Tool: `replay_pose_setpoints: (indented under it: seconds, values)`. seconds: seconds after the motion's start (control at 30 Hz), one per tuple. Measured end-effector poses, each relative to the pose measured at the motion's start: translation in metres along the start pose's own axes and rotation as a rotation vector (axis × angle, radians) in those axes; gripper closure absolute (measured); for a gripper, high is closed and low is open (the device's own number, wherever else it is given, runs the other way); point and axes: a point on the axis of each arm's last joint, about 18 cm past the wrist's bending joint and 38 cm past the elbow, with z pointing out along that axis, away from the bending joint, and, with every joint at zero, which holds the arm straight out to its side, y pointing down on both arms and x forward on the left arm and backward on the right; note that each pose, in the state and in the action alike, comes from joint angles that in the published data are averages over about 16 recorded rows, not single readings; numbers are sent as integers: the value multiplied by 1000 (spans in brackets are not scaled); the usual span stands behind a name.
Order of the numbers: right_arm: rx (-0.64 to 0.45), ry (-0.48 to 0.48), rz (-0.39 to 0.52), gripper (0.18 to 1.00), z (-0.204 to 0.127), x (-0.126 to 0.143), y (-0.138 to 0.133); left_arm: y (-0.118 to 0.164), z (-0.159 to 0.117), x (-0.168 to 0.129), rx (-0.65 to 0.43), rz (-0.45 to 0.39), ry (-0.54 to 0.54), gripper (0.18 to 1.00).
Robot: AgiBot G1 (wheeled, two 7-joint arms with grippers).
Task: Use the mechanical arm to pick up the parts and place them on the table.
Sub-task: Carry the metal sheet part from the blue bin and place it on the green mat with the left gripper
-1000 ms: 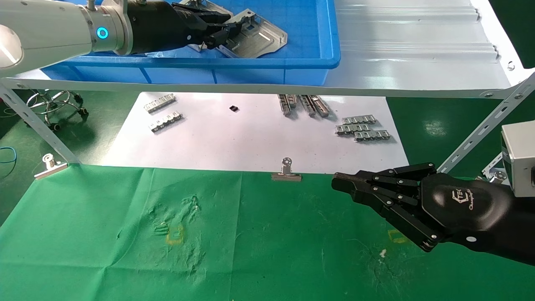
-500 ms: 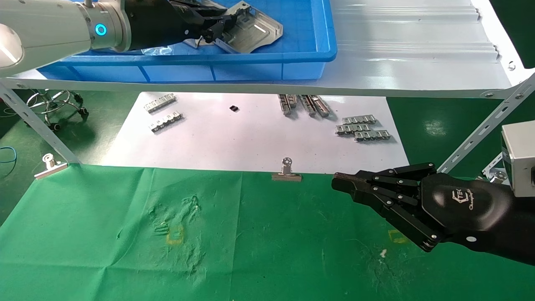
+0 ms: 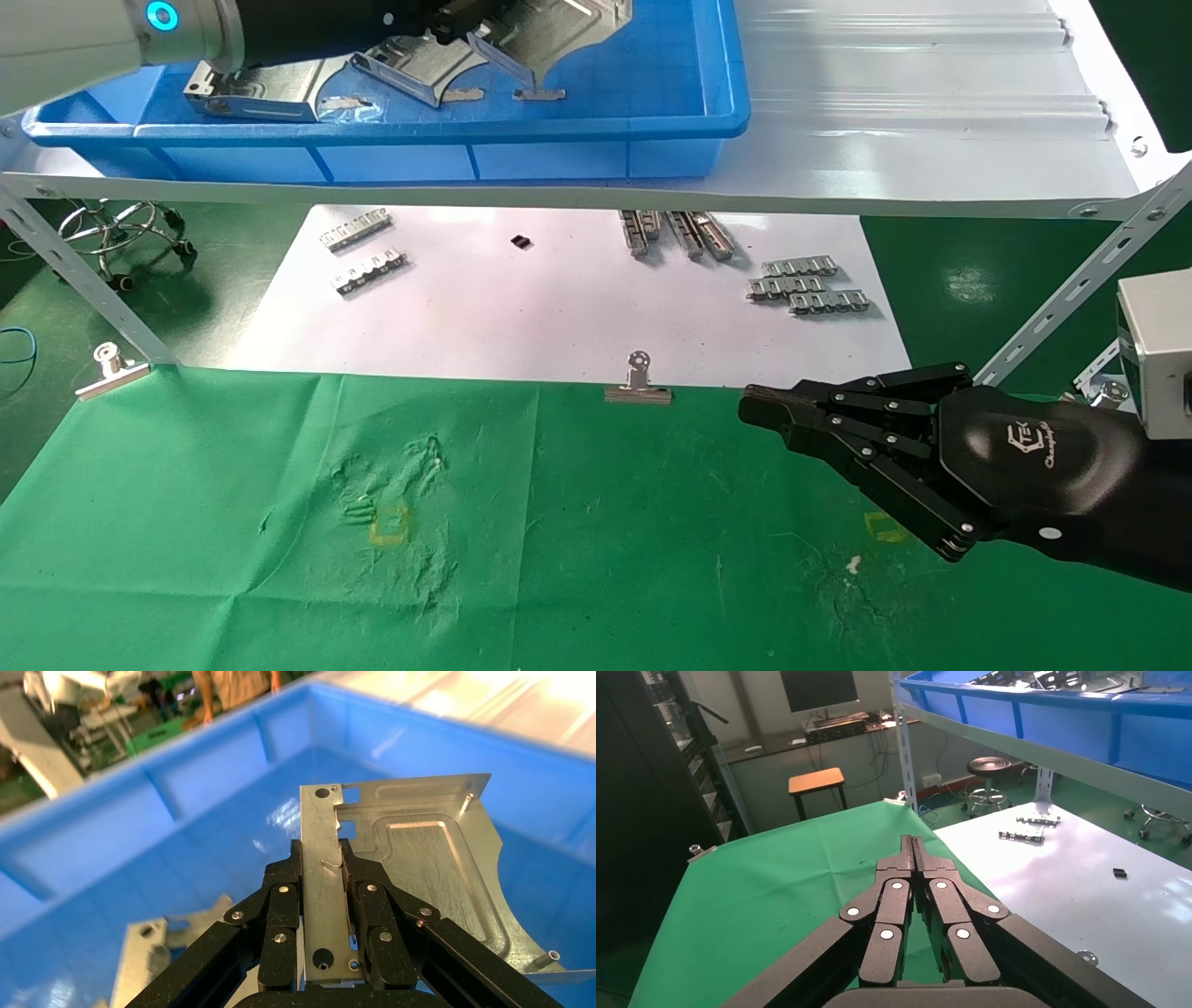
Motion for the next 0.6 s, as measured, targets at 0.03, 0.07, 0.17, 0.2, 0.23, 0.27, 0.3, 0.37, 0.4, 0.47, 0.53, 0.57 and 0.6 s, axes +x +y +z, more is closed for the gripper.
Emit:
replay_pose_setpoints:
  seconds: [0.03, 0.07, 0.17, 0.2, 0.23, 0.27, 0.3, 0.37, 0.4, 0.47, 0.53, 0.57, 0.6]
  values:
    - [0, 0, 0, 987, 0, 0, 0, -1, -4, 0, 10, 3, 11, 914]
    - [0, 0, 0, 987, 0, 0, 0, -3, -9, -1, 20, 7, 23, 914]
    - [0, 0, 0, 987, 0, 0, 0, -4, -24, -1, 50, 29, 63, 914]
    - [0, 0, 0, 987, 0, 0, 0, -4, -30, 0, 59, 38, 78, 914]
    - [0, 0, 0, 987, 0, 0, 0, -4, -36, 1, 68, 49, 94, 914]
    - [0, 0, 0, 987, 0, 0, 0, -3, -42, 1, 76, 61, 111, 914]
    - [0, 0, 0, 987, 0, 0, 0, -2, -48, 3, 83, 74, 128, 914]
    - [0, 0, 0, 987, 0, 0, 0, 1, -60, 5, 97, 103, 164, 914]
    - [0, 0, 0, 987, 0, 0, 0, 3, -65, 7, 103, 118, 180, 914]
    - [0, 0, 0, 987, 0, 0, 0, 7, -77, 9, 115, 149, 210, 914]
    - [0, 0, 0, 987, 0, 0, 0, 12, -88, 12, 124, 183, 235, 914]
    - [0, 0, 0, 987, 0, 0, 0, 15, -93, 13, 128, 201, 247, 914]
    - [0, 0, 0, 987, 0, 0, 0, 17, -99, 14, 130, 220, 258, 914]
